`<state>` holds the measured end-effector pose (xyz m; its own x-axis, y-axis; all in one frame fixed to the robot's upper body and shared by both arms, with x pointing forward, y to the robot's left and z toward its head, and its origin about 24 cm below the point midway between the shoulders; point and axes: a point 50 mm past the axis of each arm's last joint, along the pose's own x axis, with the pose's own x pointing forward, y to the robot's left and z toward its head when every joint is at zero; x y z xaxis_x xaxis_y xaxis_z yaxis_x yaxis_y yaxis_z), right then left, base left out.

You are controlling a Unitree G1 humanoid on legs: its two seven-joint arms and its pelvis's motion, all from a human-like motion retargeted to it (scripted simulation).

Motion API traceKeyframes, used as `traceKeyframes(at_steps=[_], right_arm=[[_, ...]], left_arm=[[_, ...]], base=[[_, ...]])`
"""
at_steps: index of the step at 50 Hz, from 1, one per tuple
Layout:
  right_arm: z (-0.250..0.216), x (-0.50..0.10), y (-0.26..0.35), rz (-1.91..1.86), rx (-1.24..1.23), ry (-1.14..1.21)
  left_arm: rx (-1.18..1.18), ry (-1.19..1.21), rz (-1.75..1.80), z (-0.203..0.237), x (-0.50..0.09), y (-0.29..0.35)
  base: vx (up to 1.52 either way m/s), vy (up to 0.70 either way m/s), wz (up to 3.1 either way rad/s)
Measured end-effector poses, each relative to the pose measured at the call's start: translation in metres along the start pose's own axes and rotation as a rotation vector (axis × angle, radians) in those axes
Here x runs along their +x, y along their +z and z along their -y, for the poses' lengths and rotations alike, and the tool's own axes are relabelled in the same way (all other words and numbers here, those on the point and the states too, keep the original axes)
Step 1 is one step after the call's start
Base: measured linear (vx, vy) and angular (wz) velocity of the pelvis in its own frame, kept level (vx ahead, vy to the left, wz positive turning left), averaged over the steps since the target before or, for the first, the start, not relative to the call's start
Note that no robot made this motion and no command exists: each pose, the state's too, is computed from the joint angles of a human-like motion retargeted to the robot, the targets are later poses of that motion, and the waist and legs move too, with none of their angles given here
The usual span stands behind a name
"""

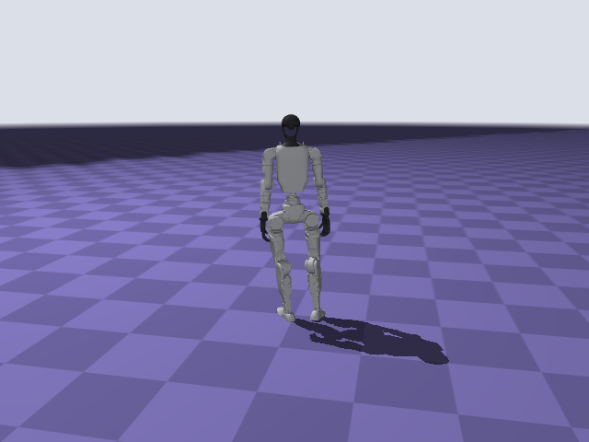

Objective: In place motions

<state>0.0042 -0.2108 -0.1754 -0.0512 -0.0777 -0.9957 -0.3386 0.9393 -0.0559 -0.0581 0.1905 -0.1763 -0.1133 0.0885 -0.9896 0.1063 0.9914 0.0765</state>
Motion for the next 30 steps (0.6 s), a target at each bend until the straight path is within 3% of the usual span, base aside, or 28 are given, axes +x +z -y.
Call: traceKeyframes(at_steps=[17,30], right_arm=[[-0.004,0.001,0.005,0.015,-0.058,0.003],[-0.004,0.000,0.013,0.040,-0.048,0.006]], left_arm=[[-0.035,0.028,-0.100,-0.001,-0.003,-0.029],[-0.002,0.028,-0.083,0.001,-0.002,-0.023]], base=[[-0.01,-0.03,0.03],[-0.13,-0.26,-0.88]])
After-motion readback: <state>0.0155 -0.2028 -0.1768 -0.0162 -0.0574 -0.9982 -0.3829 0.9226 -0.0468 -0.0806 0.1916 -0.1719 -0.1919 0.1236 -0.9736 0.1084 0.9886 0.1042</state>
